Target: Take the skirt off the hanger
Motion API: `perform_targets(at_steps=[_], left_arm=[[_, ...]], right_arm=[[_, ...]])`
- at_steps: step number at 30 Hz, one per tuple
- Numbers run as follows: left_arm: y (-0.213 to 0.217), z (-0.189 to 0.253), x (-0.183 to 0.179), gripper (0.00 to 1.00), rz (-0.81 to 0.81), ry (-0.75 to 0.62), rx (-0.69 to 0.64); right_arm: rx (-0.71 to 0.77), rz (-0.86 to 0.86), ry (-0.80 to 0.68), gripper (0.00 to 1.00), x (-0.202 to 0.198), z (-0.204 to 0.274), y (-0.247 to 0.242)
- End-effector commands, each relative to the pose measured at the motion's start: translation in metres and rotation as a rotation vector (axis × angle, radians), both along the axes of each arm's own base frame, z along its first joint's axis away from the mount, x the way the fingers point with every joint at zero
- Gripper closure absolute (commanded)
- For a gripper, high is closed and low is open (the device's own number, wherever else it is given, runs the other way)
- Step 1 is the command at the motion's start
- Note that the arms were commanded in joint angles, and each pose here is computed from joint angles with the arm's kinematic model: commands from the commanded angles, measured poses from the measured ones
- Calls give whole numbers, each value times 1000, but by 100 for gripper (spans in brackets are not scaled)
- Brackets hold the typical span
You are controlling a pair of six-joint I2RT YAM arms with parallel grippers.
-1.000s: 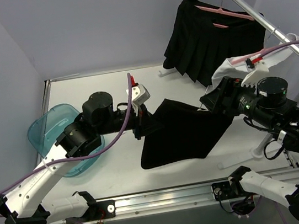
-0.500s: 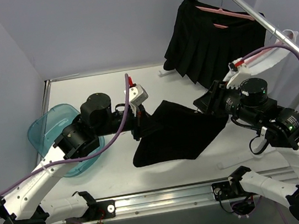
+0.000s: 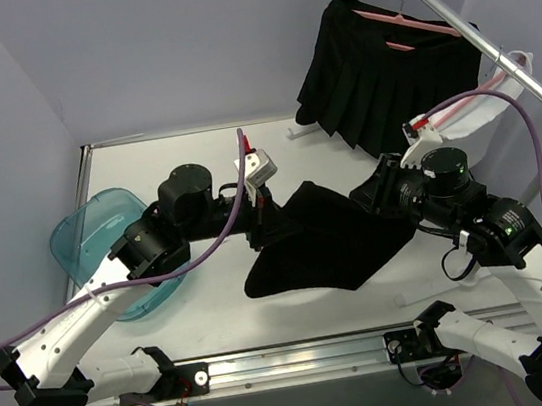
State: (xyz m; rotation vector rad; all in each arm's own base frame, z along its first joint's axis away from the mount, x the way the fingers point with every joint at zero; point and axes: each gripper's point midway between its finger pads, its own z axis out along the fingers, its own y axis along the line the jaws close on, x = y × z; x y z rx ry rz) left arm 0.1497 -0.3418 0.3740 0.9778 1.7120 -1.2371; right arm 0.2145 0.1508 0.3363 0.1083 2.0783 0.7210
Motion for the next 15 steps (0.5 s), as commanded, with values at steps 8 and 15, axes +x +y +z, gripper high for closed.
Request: perform_targets(at_steps=[8,15], left_arm=[[3,38,-14,69,-48,-50,-112],[20,3,-23,46,-16,2,-54]], right_arm=[[-44,-200,-101,100,14,29,-37],[30,-194,-129,100,8,58,-34]])
